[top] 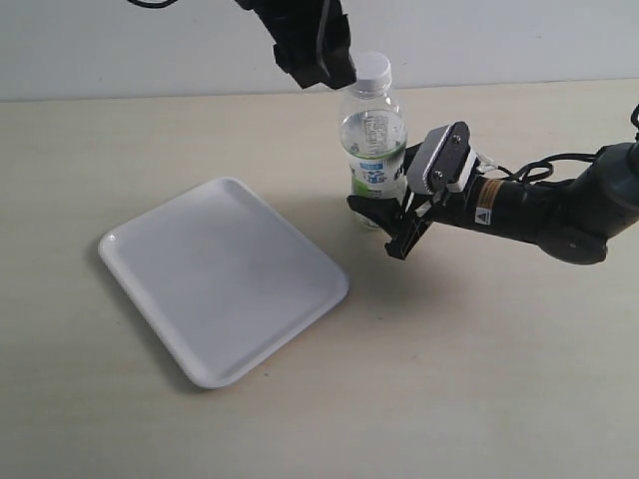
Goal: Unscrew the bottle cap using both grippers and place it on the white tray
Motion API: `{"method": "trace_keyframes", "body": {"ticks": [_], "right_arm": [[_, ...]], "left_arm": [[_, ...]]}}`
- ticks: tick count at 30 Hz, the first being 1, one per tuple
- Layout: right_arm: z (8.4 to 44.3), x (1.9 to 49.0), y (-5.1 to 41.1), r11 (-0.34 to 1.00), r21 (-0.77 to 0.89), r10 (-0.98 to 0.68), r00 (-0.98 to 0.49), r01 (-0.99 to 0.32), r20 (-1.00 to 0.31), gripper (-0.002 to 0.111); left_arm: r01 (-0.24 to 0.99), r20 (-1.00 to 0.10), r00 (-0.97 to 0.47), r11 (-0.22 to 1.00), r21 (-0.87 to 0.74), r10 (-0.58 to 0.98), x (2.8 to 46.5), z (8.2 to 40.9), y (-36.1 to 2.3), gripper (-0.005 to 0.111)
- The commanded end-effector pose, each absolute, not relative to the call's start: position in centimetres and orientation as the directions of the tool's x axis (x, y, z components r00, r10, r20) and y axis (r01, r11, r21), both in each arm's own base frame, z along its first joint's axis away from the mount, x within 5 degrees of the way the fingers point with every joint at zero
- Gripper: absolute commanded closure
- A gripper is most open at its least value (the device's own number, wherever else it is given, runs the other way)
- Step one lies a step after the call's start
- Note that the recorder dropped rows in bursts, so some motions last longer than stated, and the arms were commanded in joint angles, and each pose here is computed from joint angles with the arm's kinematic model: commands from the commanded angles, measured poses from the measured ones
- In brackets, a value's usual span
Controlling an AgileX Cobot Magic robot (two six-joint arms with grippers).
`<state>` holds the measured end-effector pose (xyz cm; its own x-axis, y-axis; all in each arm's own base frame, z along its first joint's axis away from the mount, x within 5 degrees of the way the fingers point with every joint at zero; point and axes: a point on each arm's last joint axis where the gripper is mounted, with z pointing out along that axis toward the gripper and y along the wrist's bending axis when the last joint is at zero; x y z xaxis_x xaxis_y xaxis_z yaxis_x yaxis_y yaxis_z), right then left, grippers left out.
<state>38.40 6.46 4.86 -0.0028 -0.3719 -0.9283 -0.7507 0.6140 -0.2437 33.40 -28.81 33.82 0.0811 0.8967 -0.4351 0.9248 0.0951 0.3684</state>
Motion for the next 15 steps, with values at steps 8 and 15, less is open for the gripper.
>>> {"method": "trace_keyframes", "body": {"ticks": [8,15], "right_arm": [[3.23,38.14,5.99,0.587,-0.281,-0.478,-0.045,-0.759,-0.877,0.108],[3.21,38.09,6.03,0.579,-0.285,-0.482,-0.039,-0.764,-0.875,0.108]], "left_arm": [[0.940,-0.468,0.116,0.055,0.336,0.876,32.67,34.19,-29.27,0.040],[0.922,-0.457,0.202,-0.012,0.386,0.866,32.75,34.33,-29.45,0.036]]}}
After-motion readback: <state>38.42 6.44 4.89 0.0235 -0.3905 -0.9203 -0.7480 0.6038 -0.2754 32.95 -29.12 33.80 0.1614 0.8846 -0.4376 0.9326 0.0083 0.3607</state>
